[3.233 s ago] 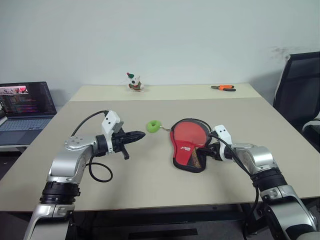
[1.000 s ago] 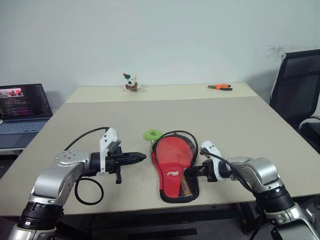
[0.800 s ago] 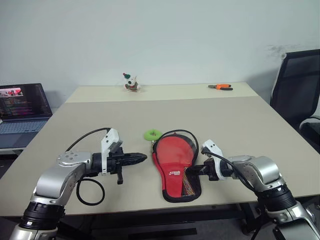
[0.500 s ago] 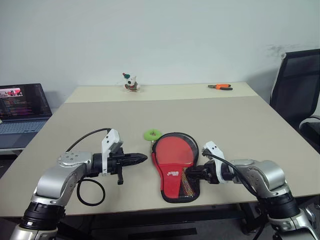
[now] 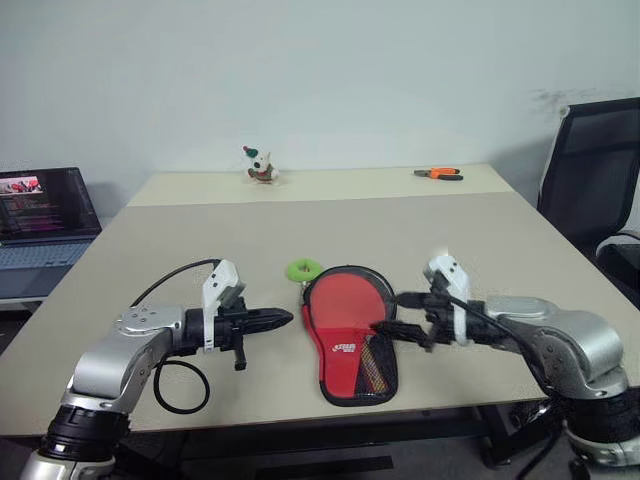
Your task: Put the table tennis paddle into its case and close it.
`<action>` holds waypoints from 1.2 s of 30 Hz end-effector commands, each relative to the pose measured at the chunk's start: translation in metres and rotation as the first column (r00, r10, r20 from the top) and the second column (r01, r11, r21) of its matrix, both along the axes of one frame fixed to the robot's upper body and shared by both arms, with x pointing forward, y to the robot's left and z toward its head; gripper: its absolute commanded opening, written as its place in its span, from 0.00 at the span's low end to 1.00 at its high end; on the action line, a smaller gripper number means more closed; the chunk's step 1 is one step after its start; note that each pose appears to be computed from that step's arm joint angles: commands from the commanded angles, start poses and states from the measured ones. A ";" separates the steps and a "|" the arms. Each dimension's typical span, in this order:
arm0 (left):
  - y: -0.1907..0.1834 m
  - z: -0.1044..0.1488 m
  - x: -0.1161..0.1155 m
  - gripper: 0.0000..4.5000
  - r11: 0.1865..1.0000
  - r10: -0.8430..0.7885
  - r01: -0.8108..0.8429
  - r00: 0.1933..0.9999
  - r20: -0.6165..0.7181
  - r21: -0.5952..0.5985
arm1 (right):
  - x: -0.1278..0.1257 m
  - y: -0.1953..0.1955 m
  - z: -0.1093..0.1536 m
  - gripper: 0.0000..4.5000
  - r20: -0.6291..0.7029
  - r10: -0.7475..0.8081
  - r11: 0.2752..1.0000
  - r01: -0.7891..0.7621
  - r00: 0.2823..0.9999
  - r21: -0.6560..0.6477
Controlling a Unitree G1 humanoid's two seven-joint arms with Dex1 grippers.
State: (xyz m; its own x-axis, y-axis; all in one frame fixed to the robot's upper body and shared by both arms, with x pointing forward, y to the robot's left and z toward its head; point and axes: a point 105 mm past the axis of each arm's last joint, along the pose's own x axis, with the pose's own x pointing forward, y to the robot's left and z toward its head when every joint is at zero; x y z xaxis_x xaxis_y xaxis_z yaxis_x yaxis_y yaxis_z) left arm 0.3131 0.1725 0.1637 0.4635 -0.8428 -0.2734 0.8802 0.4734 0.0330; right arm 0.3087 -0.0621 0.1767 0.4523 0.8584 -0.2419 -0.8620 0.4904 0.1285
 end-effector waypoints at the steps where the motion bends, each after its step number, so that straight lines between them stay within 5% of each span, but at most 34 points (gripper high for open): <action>1: 0.007 0.005 0.014 0.00 0.997 0.078 -0.078 0.997 0.020 0.022 | 0.020 0.002 -0.011 0.99 0.023 -0.088 0.996 0.089 0.996 -0.016; 4: 0.011 0.000 0.024 0.00 0.989 0.138 -0.140 0.990 0.035 0.052 | 0.030 0.008 -0.025 0.99 0.015 -0.133 0.990 0.133 0.991 -0.035; 7: 0.018 0.000 0.043 0.14 0.969 0.237 -0.242 0.968 0.080 0.059 | 0.037 0.011 -0.043 1.00 0.008 -0.170 0.983 0.170 0.985 -0.075; 18: 0.003 0.003 0.121 1.00 0.898 0.429 -0.439 0.892 0.139 0.042 | 0.038 0.021 -0.056 1.00 0.009 -0.190 0.976 0.190 0.982 -0.104; 25: -0.021 -0.010 0.146 1.00 0.888 0.446 -0.449 0.894 0.046 0.097 | 0.037 0.025 -0.059 1.00 0.007 -0.206 0.972 0.206 0.978 -0.110; 34: -0.036 -0.041 0.147 1.00 0.848 0.469 -0.465 0.882 0.051 0.253 | 0.029 0.025 -0.063 1.00 0.004 -0.277 0.955 0.276 0.961 -0.104; 36: -0.038 -0.043 0.148 0.92 0.841 0.474 -0.473 0.878 0.063 0.265 | 0.028 0.022 -0.065 1.00 0.005 -0.296 0.950 0.294 0.955 -0.108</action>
State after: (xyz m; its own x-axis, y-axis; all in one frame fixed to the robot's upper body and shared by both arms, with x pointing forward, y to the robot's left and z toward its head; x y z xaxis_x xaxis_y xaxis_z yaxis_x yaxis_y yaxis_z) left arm 0.4603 0.1340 0.1229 0.7816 -0.4413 -0.4409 0.5604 0.8072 0.1854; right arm 0.3379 -0.0365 0.1096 0.6617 0.6697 -0.3372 -0.6893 0.7203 0.0777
